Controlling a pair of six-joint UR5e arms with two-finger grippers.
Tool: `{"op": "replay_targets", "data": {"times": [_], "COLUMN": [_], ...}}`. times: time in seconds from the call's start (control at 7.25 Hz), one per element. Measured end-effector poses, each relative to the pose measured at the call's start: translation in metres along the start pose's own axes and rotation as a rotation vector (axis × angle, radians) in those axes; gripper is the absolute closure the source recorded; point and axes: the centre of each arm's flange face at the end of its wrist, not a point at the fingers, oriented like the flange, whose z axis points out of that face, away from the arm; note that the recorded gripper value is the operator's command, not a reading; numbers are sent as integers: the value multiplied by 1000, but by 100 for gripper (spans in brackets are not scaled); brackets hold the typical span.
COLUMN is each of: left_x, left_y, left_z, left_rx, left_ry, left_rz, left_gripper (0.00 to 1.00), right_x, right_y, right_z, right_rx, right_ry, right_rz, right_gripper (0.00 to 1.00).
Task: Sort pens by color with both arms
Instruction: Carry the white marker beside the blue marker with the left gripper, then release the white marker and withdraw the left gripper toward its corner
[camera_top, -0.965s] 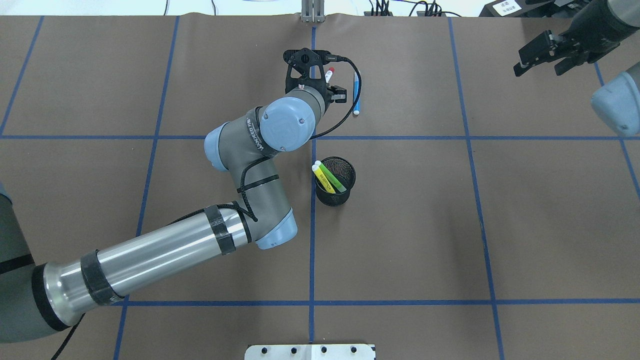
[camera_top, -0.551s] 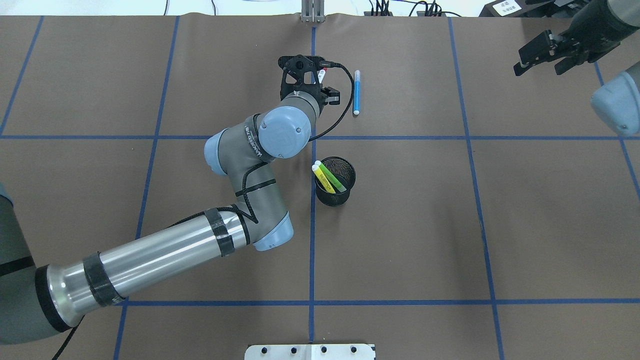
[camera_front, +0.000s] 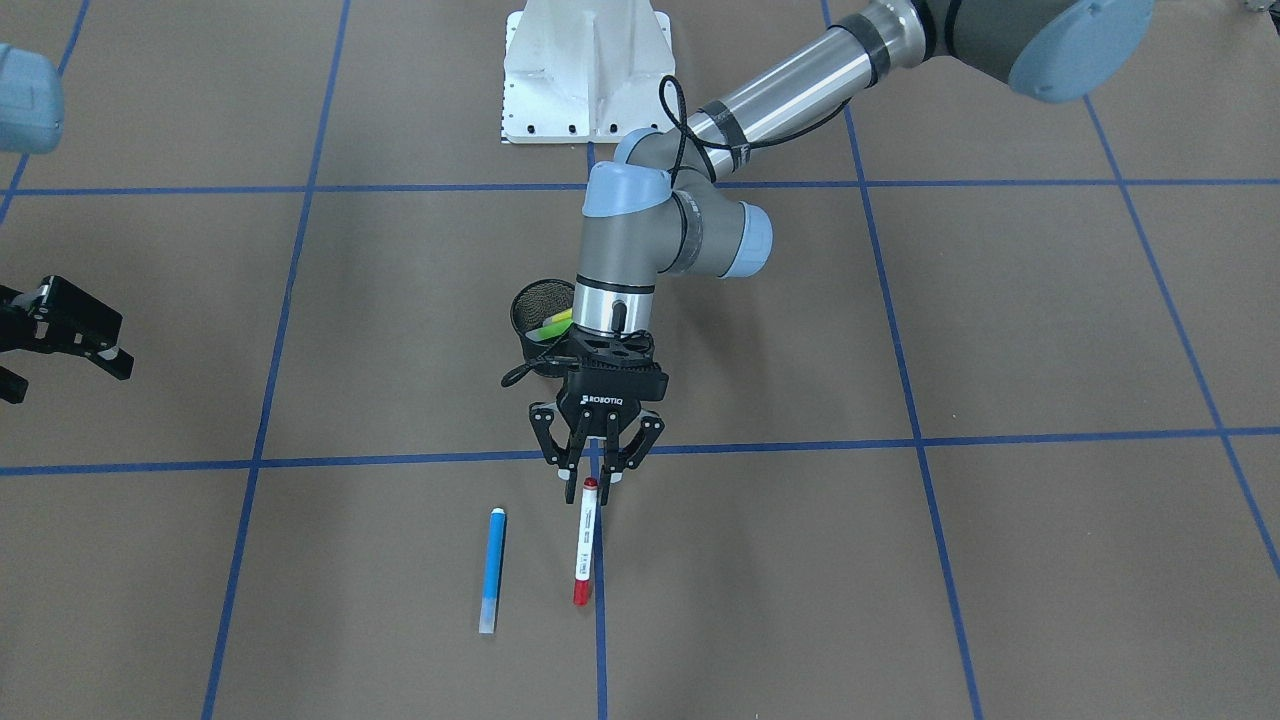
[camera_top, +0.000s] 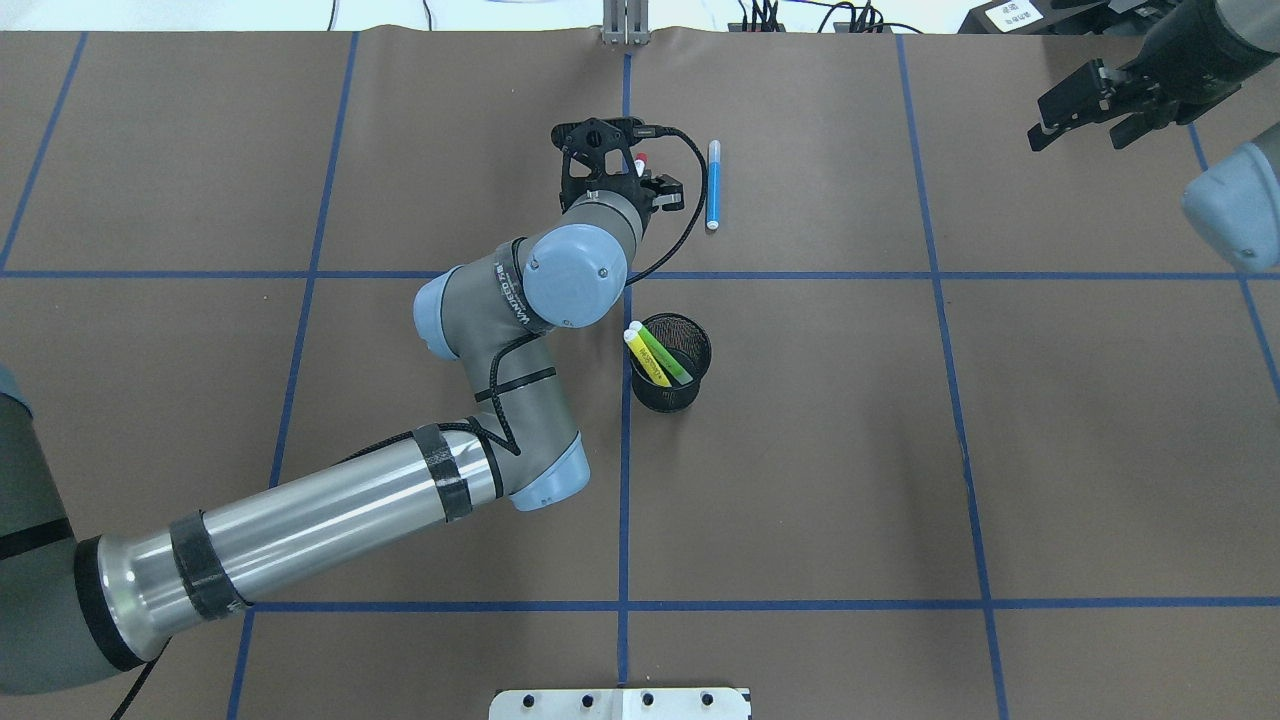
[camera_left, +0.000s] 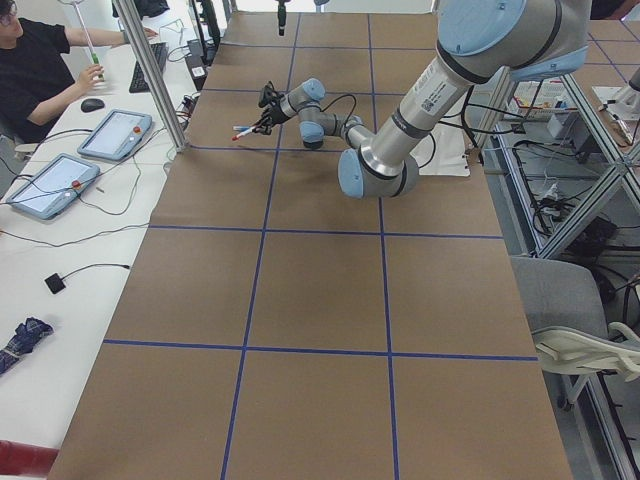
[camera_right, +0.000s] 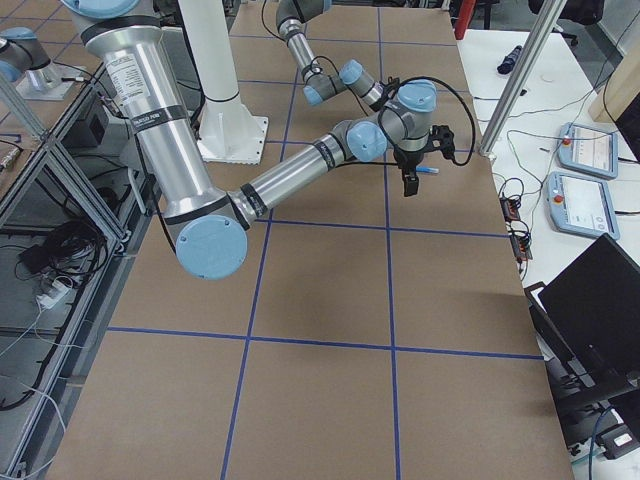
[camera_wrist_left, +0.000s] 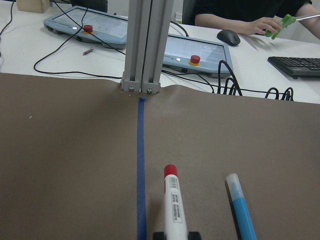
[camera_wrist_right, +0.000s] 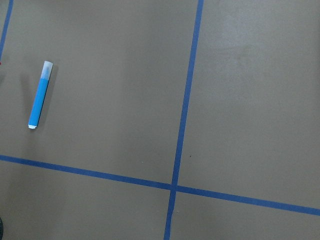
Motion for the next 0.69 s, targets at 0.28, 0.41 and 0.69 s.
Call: {"op": "replay_targets", "data": {"times": [0.28,0.41,0.69], "left_x": [0,4,9], "left_y": [-1,-8,-47], "left_z": [-1,-6,-25], "left_rx": [2,6,-28], "left_ry": [2,11,2], "left_rz": [-26,-29,7], "left_gripper": [1,1,1], "right_x": [0,0,-1], "right_y": [0,0,-1], "right_z": [0,0,-3], "right_rx": [0,0,13], "right_ry": [0,0,-9], "right_rz": [0,0,-9], "right_gripper": [0,0,0]}}
